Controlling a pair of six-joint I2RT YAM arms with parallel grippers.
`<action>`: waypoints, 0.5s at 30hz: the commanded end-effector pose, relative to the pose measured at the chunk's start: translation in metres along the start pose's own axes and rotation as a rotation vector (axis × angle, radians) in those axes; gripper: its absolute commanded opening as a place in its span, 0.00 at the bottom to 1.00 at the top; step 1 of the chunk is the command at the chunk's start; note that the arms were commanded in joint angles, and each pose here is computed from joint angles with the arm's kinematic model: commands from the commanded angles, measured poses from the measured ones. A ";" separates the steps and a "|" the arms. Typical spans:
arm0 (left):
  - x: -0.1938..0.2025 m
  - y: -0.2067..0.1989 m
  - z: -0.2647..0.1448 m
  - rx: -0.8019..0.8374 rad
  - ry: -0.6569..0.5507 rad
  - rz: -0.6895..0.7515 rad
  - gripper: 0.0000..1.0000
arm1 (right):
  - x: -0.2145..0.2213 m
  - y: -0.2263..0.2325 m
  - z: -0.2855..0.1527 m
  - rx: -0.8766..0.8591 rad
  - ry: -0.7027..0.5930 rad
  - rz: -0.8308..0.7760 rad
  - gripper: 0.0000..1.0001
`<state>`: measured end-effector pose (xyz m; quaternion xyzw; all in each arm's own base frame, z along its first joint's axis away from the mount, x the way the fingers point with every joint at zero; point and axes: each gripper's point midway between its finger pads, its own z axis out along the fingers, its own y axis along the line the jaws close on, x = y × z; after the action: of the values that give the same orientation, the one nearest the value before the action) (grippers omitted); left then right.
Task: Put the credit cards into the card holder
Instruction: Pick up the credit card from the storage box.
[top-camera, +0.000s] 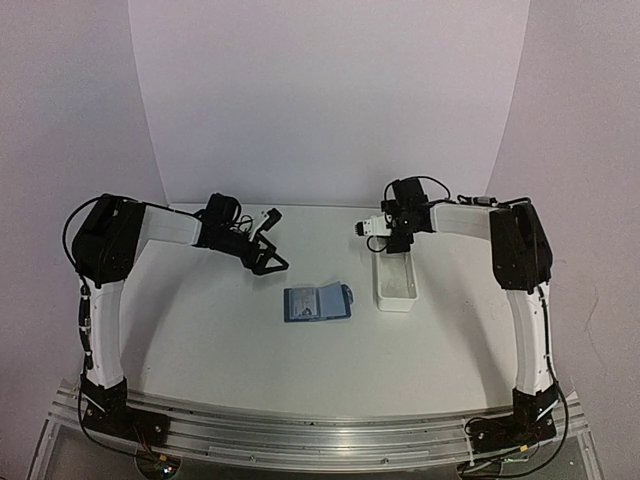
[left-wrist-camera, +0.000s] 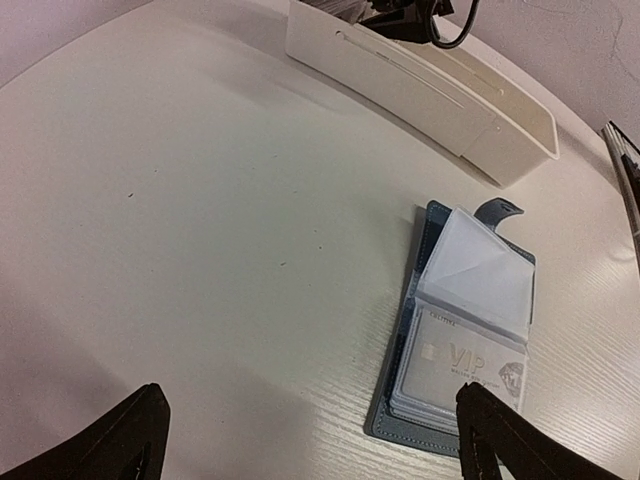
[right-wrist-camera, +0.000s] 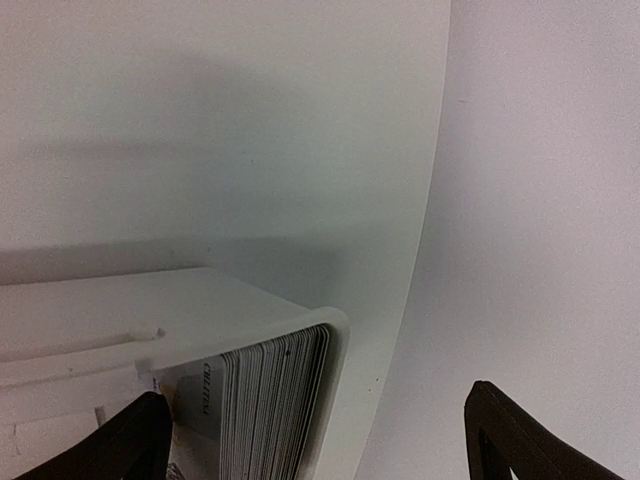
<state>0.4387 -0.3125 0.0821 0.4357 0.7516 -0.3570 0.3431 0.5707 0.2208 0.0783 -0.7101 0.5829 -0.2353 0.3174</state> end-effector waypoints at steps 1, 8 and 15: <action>-0.002 0.010 -0.002 -0.014 -0.034 -0.008 1.00 | -0.003 -0.027 0.003 0.091 0.017 -0.018 0.98; 0.000 0.015 -0.002 -0.017 -0.033 -0.021 0.99 | -0.001 -0.010 0.012 0.053 0.031 -0.055 0.98; 0.001 0.016 -0.002 -0.018 -0.031 -0.032 1.00 | 0.003 -0.005 0.016 0.050 0.054 -0.065 0.94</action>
<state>0.4484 -0.3031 0.0764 0.4155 0.7617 -0.3582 0.3449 0.5780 0.2208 0.0649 -0.7191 0.5686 -0.2576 0.3055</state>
